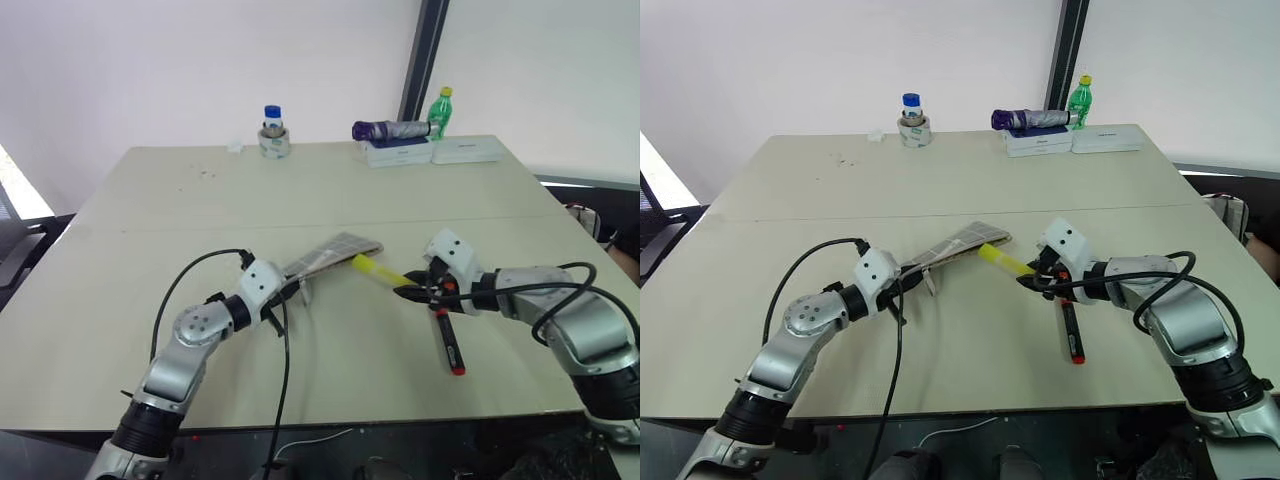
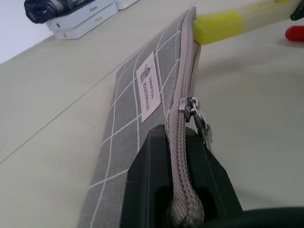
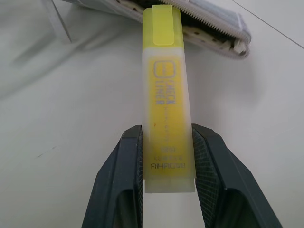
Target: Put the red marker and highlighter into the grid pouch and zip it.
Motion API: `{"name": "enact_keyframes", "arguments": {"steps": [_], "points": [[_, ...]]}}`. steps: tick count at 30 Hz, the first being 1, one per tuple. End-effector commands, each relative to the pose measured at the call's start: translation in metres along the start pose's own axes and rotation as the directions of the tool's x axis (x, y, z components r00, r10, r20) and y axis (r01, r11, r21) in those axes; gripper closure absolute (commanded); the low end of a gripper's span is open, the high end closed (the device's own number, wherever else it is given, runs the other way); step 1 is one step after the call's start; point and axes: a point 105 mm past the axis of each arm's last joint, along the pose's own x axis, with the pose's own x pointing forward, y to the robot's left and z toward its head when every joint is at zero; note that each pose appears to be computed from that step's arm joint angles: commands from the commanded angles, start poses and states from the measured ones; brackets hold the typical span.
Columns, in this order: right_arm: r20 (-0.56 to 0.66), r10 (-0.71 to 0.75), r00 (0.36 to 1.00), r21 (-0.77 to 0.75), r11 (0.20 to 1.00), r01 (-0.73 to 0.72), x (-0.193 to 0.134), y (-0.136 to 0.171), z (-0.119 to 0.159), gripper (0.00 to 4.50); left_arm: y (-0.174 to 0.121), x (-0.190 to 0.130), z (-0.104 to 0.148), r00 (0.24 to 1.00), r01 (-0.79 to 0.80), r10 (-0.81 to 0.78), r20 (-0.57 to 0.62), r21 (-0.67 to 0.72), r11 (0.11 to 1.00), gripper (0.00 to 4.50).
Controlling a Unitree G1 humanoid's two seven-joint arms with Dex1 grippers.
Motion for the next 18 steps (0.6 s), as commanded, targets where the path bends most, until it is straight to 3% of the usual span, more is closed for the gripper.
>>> {"name": "enact_keyframes", "arguments": {"steps": [1,10,18], "points": [[0.015,-0.019,1.000,-0.040,0.999,0.020,-0.001,-0.003,0.011,3.64,-0.004,0.001,0.016,0.998,0.024,-0.029,0.052,0.088,0.996,4.50],[-0.068,-0.018,0.998,-0.195,0.981,0.004,0.005,0.005,0.012,3.64,-0.017,0.005,0.019,0.993,0.104,-0.117,0.035,0.257,0.961,4.50],[-0.047,0.051,0.998,-0.266,0.962,-0.061,0.018,0.027,0.031,3.64,-0.036,0.013,0.030,0.980,0.156,-0.184,0.076,0.281,0.947,4.50]]}}
